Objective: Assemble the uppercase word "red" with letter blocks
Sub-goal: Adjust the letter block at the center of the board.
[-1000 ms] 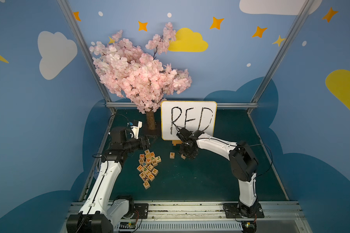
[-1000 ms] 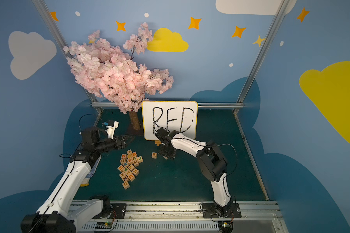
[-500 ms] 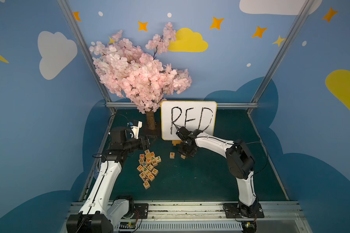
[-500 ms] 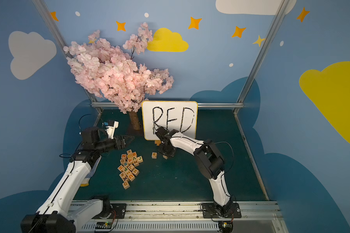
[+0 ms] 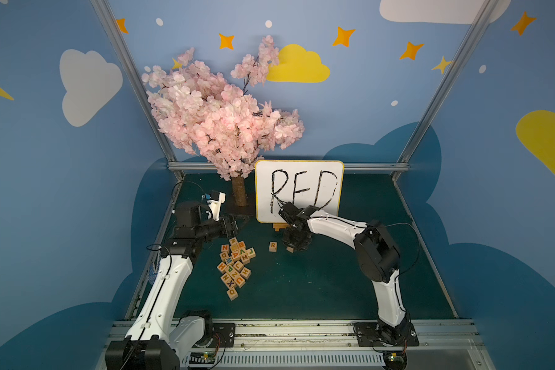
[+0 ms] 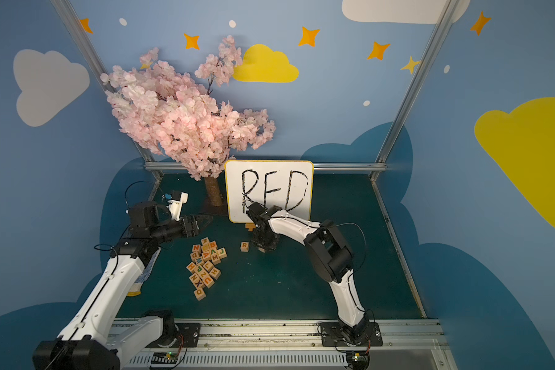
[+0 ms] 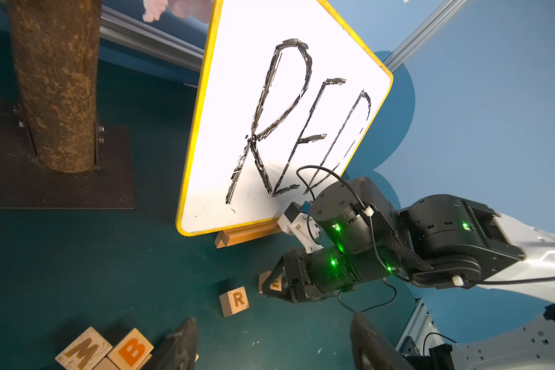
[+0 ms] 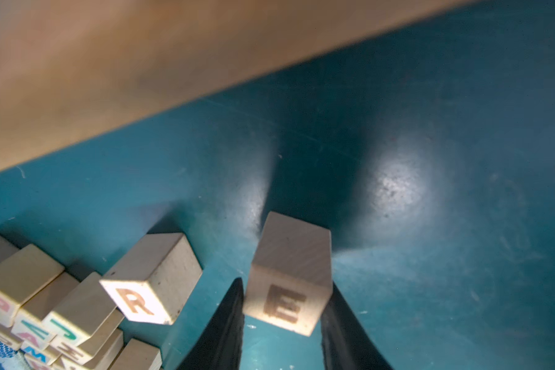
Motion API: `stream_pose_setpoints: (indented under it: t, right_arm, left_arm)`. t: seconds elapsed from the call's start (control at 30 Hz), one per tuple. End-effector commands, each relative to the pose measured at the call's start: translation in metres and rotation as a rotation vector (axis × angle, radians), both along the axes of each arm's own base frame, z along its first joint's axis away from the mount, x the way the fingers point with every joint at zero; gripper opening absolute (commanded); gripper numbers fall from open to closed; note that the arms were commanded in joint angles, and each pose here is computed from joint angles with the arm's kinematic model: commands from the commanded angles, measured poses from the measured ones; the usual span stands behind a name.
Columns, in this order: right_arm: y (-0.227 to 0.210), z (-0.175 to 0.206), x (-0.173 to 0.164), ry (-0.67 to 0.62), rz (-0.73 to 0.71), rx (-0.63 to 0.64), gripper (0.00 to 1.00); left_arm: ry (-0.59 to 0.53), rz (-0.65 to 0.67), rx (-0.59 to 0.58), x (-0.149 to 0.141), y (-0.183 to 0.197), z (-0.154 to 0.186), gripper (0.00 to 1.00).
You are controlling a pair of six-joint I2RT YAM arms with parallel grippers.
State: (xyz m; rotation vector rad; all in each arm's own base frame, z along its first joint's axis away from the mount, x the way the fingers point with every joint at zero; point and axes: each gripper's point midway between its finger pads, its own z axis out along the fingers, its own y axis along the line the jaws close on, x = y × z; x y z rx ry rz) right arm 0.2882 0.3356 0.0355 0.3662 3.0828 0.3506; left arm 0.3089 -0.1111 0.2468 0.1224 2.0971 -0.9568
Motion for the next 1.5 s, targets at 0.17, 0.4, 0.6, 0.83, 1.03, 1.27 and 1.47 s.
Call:
stream_pose_setpoints:
  t: [0.17, 0.4, 0.6, 0.83, 1.03, 1.27, 1.47]
  right_arm:
    - [-0.011, -0.001, 0.000, 0.004, 0.018, -0.061, 0.34]
    - [-0.014, 0.001, 0.000, -0.011, 0.096, -0.126, 0.22]
    - [-0.014, 0.011, -0.002, -0.036, 0.209, -0.193, 0.20]
    - [-0.011, 0.003, -0.010, 0.005, 0.246, -0.193, 0.19]
    - [-0.014, 0.004, -0.010, -0.003, 0.258, -0.200, 0.19]
    - [-0.013, -0.001, -0.011, 0.011, 0.271, -0.197, 0.24]
    - [-0.013, -0.005, -0.006, -0.007, 0.277, -0.189, 0.27]
  left_arm:
    - [-0.006, 0.002, 0.007, -0.001, 0.001, -0.001, 0.74]
    - [-0.011, 0.003, 0.006, -0.001, 0.002, 0.000, 0.74]
    - [-0.009, 0.002, 0.005, -0.001, 0.001, 0.000, 0.74]
    - [-0.012, 0.005, 0.008, -0.001, 0.002, 0.000, 0.74]
    - [-0.009, 0.000, 0.003, 0.000, 0.001, 0.000, 0.74]
    - [-0.014, 0.001, 0.006, -0.001, 0.001, 0.001, 0.74]
    - [-0.015, 0.002, 0.006, -0.001, 0.002, 0.001, 0.74]
